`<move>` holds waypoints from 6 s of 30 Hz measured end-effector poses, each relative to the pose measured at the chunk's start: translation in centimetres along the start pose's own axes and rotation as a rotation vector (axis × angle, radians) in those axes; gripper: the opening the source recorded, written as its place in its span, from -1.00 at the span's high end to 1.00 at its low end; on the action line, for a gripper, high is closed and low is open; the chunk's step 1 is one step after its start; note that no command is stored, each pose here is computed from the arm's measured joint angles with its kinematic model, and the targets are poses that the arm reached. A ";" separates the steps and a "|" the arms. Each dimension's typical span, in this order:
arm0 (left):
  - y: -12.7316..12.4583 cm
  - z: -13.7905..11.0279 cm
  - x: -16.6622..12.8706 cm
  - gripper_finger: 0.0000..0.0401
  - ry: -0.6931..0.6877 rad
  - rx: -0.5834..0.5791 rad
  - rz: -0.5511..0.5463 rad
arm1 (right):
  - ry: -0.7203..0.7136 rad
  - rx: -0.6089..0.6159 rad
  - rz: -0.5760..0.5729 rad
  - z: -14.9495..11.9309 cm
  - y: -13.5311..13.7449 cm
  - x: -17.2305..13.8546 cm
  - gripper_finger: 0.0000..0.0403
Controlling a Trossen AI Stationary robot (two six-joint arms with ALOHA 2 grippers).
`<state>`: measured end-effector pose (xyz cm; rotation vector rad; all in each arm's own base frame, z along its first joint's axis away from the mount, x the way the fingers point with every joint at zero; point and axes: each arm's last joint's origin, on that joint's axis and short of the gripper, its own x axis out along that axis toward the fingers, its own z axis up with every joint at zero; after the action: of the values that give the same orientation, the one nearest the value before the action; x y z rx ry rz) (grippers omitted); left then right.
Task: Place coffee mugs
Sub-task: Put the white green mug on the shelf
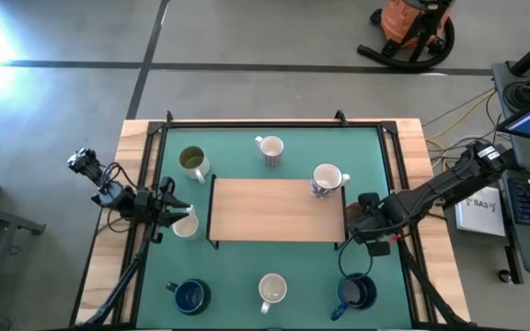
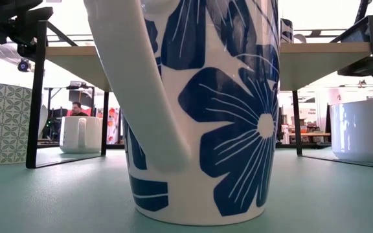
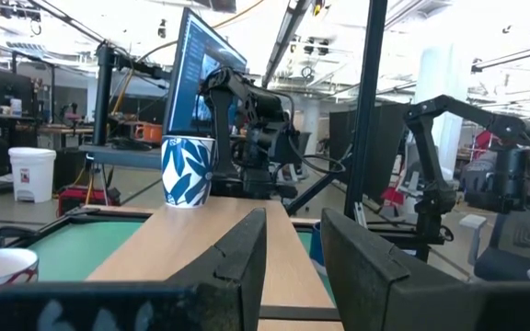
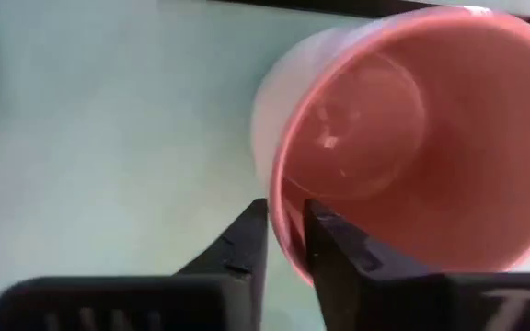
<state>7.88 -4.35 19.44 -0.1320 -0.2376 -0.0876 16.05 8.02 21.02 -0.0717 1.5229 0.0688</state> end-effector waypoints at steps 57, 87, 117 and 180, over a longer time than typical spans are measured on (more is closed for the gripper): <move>0.0 0.0 0.0 0.56 0.001 0.001 0.000 | -0.092 0.322 0.324 8.2 10.6 -16.9 0.94; 0.0 0.0 0.0 0.56 0.000 0.000 0.000 | -0.247 0.346 0.052 13.4 6.3 -17.7 0.94; 0.0 0.0 0.0 0.56 -0.001 -0.001 0.000 | -0.223 0.406 0.025 14.5 5.5 -16.7 0.94; 0.0 0.0 0.0 0.56 -0.001 -0.001 0.000 | -0.159 0.278 -0.020 14.7 4.6 -15.0 0.83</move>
<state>7.87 -4.35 19.47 -0.1329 -0.2388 -0.0876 29.53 13.93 36.68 0.1378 1.3596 -0.1502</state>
